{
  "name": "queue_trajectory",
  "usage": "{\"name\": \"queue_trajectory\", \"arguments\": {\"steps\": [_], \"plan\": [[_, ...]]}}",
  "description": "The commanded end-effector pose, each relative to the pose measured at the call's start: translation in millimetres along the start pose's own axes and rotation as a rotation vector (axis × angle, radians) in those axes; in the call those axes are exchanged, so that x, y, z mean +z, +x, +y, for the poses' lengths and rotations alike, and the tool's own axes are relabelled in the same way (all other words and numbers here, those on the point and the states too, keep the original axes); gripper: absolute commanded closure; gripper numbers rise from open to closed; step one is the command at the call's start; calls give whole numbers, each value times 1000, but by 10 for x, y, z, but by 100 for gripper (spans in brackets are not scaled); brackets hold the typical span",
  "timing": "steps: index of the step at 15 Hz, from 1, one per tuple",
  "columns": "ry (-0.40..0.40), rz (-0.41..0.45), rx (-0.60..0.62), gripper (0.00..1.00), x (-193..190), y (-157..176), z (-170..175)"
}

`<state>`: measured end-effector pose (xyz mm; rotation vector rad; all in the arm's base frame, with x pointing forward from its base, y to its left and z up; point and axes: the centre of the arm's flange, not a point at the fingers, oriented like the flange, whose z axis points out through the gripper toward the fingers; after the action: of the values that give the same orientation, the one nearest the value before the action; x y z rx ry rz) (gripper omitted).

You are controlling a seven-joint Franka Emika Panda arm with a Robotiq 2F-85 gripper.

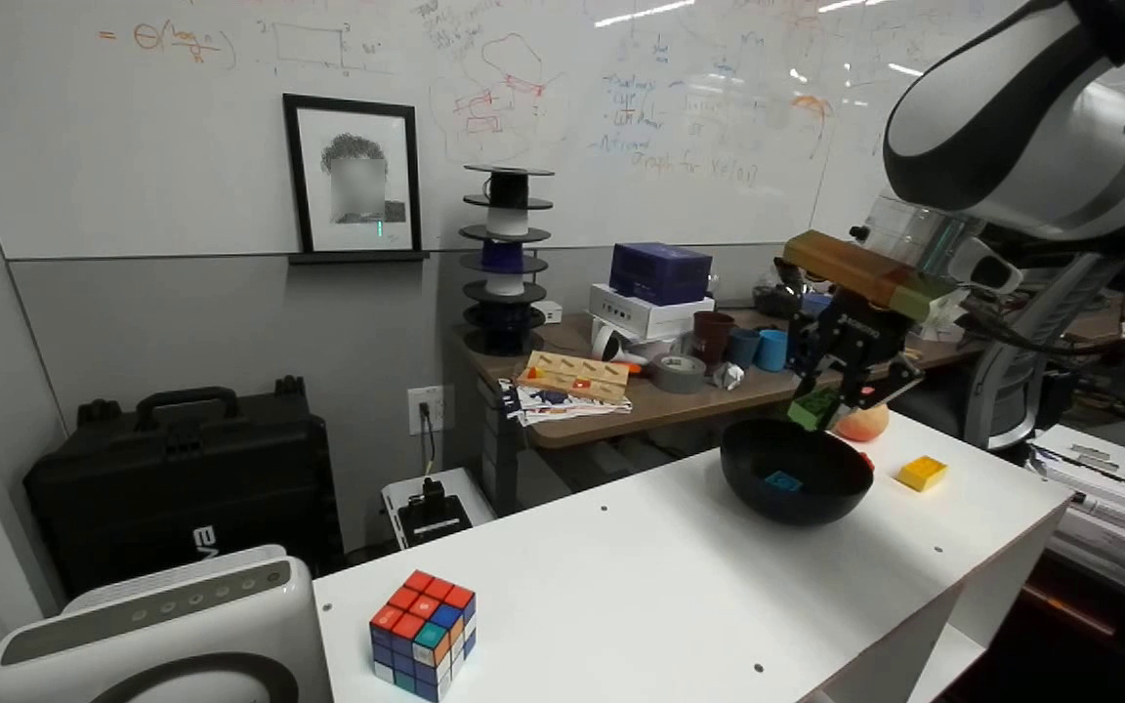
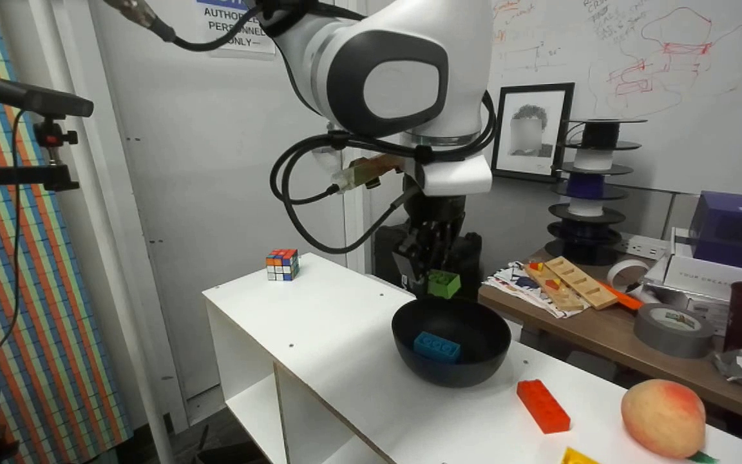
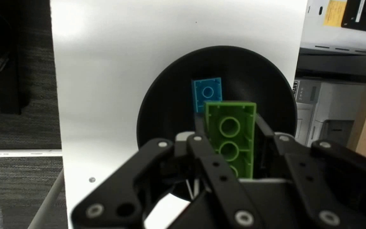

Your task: Pick up the building block toys from the top of the cabinet and put them in the black bowl.

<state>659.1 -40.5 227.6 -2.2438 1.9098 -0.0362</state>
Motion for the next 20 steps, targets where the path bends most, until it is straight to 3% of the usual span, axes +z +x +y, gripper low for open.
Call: {"name": "queue_trajectory", "arguments": {"steps": [1,2,8,15,20], "plan": [[35,52,-39,89,50,-16,-28],[36,55,-48,49,66,-23,-30],[102,67,-44,2,-63,16,19],[222,71,76,0,-298,474,202],[294,-19,239,0,-294,972,404]]}}
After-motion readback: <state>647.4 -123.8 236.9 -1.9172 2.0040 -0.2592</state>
